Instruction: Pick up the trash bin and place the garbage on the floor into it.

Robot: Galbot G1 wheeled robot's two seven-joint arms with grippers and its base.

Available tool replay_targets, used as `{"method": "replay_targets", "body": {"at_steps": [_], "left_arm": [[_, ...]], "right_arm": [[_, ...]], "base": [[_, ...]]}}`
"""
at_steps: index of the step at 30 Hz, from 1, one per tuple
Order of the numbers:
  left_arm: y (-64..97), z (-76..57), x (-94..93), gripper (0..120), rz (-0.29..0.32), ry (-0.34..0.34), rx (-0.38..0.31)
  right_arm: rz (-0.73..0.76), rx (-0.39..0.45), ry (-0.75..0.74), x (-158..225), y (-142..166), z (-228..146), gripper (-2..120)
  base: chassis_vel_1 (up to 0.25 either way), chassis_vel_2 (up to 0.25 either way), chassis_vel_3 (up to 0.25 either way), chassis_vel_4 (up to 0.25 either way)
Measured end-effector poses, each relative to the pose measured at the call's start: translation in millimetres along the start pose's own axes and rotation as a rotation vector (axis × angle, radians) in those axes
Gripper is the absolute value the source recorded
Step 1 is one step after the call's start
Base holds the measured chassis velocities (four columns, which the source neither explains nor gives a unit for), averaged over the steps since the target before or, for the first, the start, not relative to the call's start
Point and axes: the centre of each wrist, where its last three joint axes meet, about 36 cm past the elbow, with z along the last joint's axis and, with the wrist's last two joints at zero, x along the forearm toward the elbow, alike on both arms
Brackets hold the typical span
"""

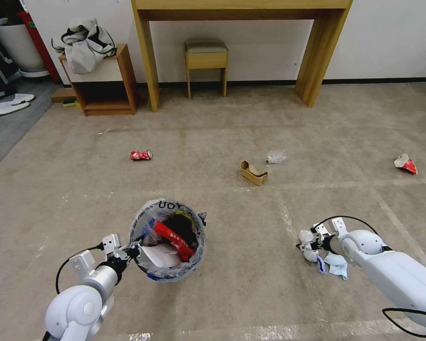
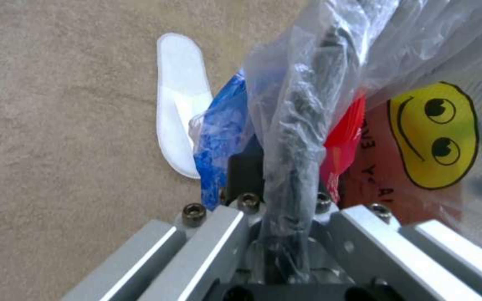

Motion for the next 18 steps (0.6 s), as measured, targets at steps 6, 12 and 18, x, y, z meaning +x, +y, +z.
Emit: {"method": "replay_targets", "body": {"at_steps": [6,12,18], "left_arm": [[3.7,-0.2,0.3,0,0.0,-0.002,-0.005],[4.8,1.8,-3.5,0,0.0,0.0,-0.005],[5.0,3.7,-6.0,0,0.001,0.001,-0.001]], "right_arm": [[0.023,0.005,0.005,-10.0,-6.9,10.8,100],[0.028,-0.004,0.005,-18.7,-4.2,11.5,100],[0.047,-0.013,0.0,-28.1,-1.3,9.3,99]], "base": [[0.0,0.0,0.0,0.0],[0.0,0.0,0.0,0.0],[0.0,0.0,0.0,0.0]]}}
